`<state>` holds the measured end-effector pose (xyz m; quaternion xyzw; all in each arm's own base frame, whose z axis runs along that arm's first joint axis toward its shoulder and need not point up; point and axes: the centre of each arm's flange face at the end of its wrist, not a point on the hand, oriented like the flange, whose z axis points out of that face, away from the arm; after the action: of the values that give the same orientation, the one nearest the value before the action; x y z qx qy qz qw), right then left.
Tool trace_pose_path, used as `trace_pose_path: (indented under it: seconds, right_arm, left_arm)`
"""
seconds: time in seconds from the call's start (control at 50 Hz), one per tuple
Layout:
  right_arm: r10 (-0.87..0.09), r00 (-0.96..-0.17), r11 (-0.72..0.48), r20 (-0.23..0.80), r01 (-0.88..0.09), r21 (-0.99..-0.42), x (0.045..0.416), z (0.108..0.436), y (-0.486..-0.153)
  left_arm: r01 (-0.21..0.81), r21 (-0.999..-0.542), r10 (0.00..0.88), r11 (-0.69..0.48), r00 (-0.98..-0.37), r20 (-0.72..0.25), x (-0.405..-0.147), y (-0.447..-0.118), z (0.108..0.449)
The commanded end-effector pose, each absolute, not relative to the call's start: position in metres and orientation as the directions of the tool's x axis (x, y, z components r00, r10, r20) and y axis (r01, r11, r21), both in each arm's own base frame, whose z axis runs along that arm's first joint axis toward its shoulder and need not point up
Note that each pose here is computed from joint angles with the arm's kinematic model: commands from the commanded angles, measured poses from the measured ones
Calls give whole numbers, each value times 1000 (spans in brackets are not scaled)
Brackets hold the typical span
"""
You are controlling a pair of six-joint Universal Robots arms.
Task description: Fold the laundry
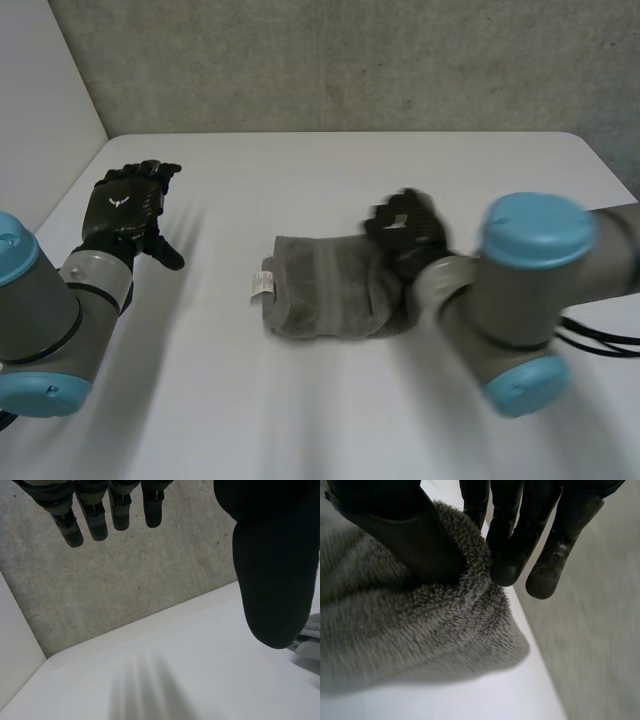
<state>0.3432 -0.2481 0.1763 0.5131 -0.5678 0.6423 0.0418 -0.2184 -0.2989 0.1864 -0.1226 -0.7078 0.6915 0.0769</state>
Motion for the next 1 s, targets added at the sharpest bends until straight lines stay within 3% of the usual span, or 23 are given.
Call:
trace_pose_path:
  seconds: [0.02,0.06,0.1,0.16,0.2,0.24,0.26,0.3,0.32,0.36,0.38,0.42,0.44,0.5,0.54,0.64,0.82,0.94,1.0]
  right_arm:
    - [-499,-210,-615,841,-598,-514,408,154,-184]
    - [-497,-104,-676,862,-577,-459,421,132,-166]
    - [-500,-80,-690,862,-566,-452,424,125,-162]
    - [-518,-78,-690,852,-550,-471,426,123,-160]
    - [-525,-123,-674,842,-545,-499,424,133,-164]
    - [-575,-274,-609,771,-486,-627,421,165,-169]
    - [-576,-274,-609,770,-486,-628,421,165,-169]
    - [-654,-460,-456,601,-395,-797,403,194,-190]
    - [-654,-461,-455,600,-395,-798,403,194,-190]
    - [-662,-627,-286,410,-294,-912,371,216,-227]
    - [-662,-628,-285,409,-294,-912,371,216,-228]
    - [-650,-722,-140,236,-192,-971,347,221,-249]
    - [-650,-722,-139,236,-192,-972,346,221,-249]
    - [-620,-781,28,74,-116,-993,324,210,-268]
    - [-617,-786,69,42,-108,-992,320,204,-272]
    - [-638,-770,152,-3,-123,-981,320,181,-277]
    - [-652,-757,291,-39,-202,-935,326,130,-278]
    - [-656,-754,287,-30,-212,-934,330,133,-282]
    - [-657,-753,278,-27,-209,-938,330,140,-282]
  left_arm:
    - [67,-998,278,11,-959,-61,-218,-299,188]
    - [64,-998,279,7,-958,-59,-218,-298,189]
    - [64,-998,282,7,-957,-59,-219,-297,190]
    - [61,-998,280,-3,-958,-60,-219,-297,195]
    - [50,-998,294,-25,-954,-55,-224,-295,204]
    - [45,-998,303,-37,-951,-54,-227,-294,209]
    - [39,-998,316,-44,-947,-51,-232,-292,213]
    - [37,-998,329,-45,-943,-50,-237,-291,216]
    - [34,-998,342,-48,-938,-48,-241,-289,220]
    - [25,-999,361,-44,-932,-39,-248,-286,223]
    - [24,-999,361,-44,-932,-39,-249,-286,223]
    - [-28,-999,407,-24,-913,16,-265,-281,228]
    - [-29,-999,407,-24,-913,16,-265,-281,228]
    - [-81,-996,460,37,-883,89,-288,-277,220]
    - [-79,-992,516,100,-848,120,-314,-267,206]
    - [-19,-983,574,185,-809,124,-345,-253,170]
    - [54,-961,575,273,-809,118,-352,-249,120]
    - [60,-958,570,279,-813,115,-350,-248,119]
    - [37,-967,550,251,-828,112,-346,-252,136]
